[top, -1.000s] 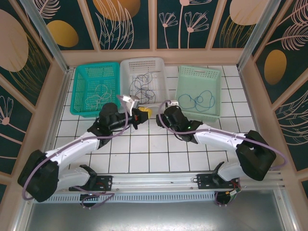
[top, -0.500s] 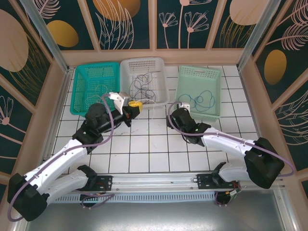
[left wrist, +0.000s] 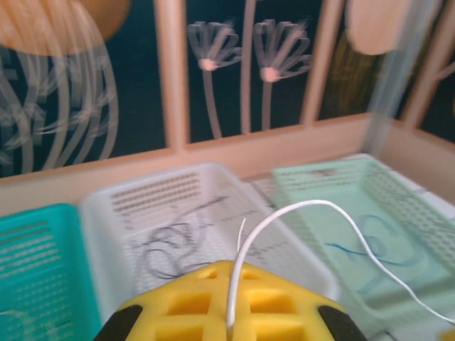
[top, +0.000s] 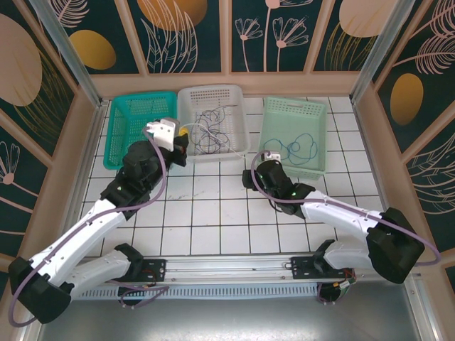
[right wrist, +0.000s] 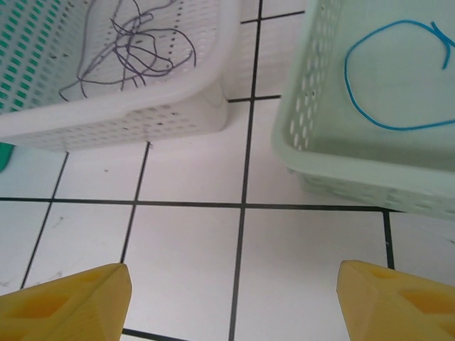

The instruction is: Untangle the cables

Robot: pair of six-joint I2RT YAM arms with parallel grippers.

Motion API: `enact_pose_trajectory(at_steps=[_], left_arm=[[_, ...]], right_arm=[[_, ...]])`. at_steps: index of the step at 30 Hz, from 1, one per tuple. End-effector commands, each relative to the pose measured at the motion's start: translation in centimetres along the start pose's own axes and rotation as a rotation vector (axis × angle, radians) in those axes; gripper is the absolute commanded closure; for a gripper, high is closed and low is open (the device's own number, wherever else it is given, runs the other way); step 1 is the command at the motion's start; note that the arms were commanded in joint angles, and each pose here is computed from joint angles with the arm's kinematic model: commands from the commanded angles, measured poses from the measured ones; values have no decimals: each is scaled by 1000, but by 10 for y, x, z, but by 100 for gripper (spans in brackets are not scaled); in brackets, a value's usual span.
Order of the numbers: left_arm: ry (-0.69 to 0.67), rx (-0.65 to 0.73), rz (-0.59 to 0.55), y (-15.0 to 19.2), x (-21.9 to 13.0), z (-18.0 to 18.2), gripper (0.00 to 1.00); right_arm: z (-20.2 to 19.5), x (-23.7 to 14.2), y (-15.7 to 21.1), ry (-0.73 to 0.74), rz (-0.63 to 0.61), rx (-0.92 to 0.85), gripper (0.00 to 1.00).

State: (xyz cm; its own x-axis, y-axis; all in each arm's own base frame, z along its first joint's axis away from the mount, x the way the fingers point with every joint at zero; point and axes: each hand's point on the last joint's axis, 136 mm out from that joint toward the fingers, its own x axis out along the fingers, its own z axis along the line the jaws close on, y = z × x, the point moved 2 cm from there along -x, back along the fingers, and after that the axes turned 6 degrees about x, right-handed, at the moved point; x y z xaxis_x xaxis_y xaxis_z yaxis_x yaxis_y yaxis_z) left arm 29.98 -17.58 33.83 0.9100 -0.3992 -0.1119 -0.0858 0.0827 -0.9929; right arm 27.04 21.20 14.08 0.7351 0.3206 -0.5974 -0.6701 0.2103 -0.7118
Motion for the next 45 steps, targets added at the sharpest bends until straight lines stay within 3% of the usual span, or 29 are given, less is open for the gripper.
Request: enact_pose_trajectory(at_steps=[1, 7, 12, 24, 45], left_arm=[[-302, 81, 50, 0, 2, 44, 100], [-486, 88, 75, -4, 7, 82, 100], [-600, 38, 29, -28, 0, 118, 99], [-595, 34, -64, -79, -6, 129, 99], [-615, -83, 68, -18, 39, 199, 99]], right_arm=[[11, -3, -5, -51, -16, -20, 23], [11, -4, -4, -51, -16, -20, 23], [12, -10, -9, -70, -36, -23, 22], [4, -17, -6, -69, -52, -21, 21], [-5, -19, 2, -49, -42, -24, 20]])
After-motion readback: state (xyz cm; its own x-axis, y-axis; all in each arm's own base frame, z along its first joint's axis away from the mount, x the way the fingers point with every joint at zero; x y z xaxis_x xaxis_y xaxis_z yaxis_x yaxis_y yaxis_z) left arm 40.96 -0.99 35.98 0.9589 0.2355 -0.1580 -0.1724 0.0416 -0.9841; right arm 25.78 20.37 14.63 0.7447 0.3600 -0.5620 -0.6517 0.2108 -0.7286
